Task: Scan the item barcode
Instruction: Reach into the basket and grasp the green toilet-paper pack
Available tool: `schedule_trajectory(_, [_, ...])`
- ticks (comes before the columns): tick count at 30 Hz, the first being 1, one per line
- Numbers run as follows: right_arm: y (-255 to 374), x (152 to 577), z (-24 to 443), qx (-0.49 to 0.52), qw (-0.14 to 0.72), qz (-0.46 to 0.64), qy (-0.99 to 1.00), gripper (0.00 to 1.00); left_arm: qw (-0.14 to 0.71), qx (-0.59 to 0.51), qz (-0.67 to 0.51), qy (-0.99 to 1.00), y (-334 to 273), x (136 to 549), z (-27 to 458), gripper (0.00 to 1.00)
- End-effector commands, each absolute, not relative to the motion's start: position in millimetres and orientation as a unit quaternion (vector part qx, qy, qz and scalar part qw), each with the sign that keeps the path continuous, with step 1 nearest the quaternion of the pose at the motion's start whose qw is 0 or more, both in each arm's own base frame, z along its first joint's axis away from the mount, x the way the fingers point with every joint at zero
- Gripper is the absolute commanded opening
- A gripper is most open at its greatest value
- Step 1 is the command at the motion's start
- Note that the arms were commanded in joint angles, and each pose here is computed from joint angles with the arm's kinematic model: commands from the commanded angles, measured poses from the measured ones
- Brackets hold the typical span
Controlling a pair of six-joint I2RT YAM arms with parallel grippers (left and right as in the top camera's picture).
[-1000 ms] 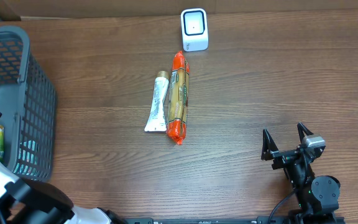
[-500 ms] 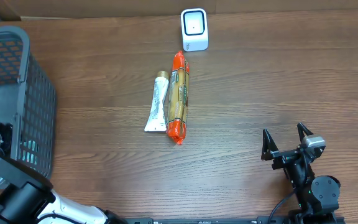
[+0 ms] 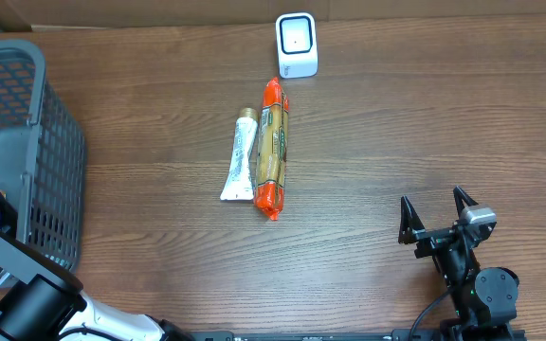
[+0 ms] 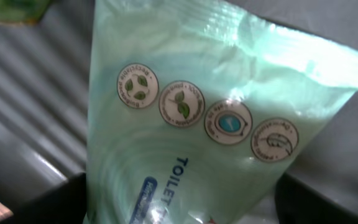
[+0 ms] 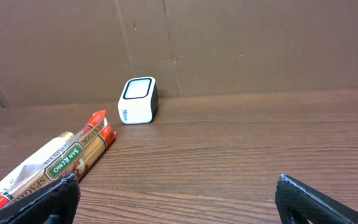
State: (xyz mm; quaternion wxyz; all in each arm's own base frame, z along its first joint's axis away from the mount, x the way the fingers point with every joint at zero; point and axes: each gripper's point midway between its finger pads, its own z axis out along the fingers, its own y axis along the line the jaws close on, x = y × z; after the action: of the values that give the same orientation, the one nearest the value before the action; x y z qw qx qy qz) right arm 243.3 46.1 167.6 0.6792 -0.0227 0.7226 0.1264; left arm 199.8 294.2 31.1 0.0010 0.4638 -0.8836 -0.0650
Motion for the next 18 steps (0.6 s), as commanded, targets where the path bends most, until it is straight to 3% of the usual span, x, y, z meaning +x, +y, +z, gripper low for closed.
schedule_trajectory(1, [44.1, 243.7, 165.4, -0.018, 0.681, 0.124, 0.722, 1.00, 0.031, 0.458, -0.074, -0.885, 290.8, 186.2, 16.0, 0.43])
schedule_trajectory(2, [44.1, 243.7, 165.4, -0.018, 0.681, 0.124, 0.722, 1.00, 0.030, 0.459, -0.074, -0.885, 290.8, 186.3, 15.9, 0.20])
schedule_trajectory(3, [44.1, 243.7, 165.4, -0.018, 0.681, 0.124, 0.722, 1.00, 0.031, 0.459, -0.073, -0.885, 290.5, 186.1, 16.1, 0.07])
schedule_trajectory(4, [44.1, 243.7, 165.5, -0.018, 0.681, 0.124, 0.722, 1.00, 0.034, 0.462, -0.072, -0.883, 289.6, 185.3, 16.6, 0.04])
schedule_trajectory(11, [44.1, 243.7, 165.4, -0.018, 0.681, 0.124, 0.722, 1.00, 0.037, 0.491, -0.070, -0.868, 293.1, 188.5, 39.8, 0.04])
schedule_trajectory(18, [44.1, 243.7, 165.4, -0.018, 0.681, 0.124, 0.722, 1.00, -0.039, 0.493, -0.084, -0.865, 320.6, 231.9, 128.2, 0.04])
